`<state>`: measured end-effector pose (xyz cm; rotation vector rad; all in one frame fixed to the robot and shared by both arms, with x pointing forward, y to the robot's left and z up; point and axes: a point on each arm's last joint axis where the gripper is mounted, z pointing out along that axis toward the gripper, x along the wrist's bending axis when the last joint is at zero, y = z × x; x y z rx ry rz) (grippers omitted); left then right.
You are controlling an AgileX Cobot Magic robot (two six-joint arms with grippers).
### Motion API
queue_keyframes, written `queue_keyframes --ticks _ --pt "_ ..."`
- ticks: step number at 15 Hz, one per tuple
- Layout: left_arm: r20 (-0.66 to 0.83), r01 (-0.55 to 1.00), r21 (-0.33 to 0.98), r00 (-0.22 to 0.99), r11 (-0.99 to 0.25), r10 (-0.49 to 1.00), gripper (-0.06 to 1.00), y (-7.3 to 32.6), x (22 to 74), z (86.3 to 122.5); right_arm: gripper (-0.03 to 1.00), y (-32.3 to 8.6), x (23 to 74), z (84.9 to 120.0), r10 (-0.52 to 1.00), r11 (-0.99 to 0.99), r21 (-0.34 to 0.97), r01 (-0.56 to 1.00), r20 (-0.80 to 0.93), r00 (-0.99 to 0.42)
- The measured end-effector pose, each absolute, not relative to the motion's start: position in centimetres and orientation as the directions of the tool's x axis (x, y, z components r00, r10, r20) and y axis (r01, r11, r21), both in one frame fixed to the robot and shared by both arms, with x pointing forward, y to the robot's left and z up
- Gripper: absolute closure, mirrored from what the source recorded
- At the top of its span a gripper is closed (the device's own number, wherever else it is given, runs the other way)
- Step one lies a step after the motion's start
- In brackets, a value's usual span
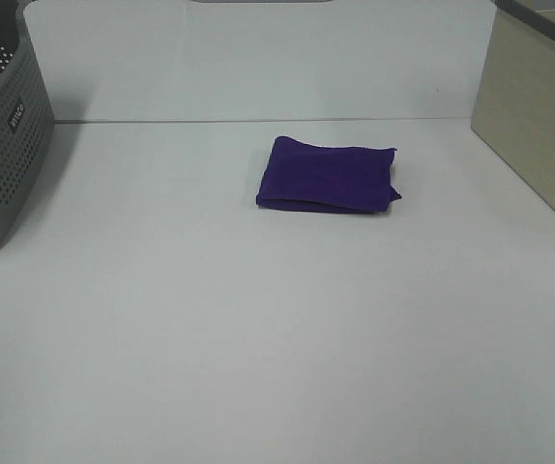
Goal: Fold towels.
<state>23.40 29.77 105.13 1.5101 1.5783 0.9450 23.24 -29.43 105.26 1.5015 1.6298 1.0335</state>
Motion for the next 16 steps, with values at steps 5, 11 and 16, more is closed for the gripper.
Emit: queue_keyframes --ticks 5,11,16 --pt "-0.023 0.451 0.892 -0.03 0.034 0.999 0.18 29.77 23.4 105.13 0.12 -29.43 23.24 105.26 0.994 0.018 0.892 0.452 0.031 -0.101" --pt "-0.023 0.451 0.892 -0.03 0.034 0.999 0.18 29.77 23.4 105.13 0.12 -29.43 23.24 105.26 0.994 0.018 0.892 0.452 0.031 -0.101" --pt "-0.023 0.451 0.892 -0.03 0.034 0.999 0.18 29.77 23.4 105.13 0.12 -29.43 23.25 105.27 0.994 0.018 0.892 0.451 0.031 -0.101"
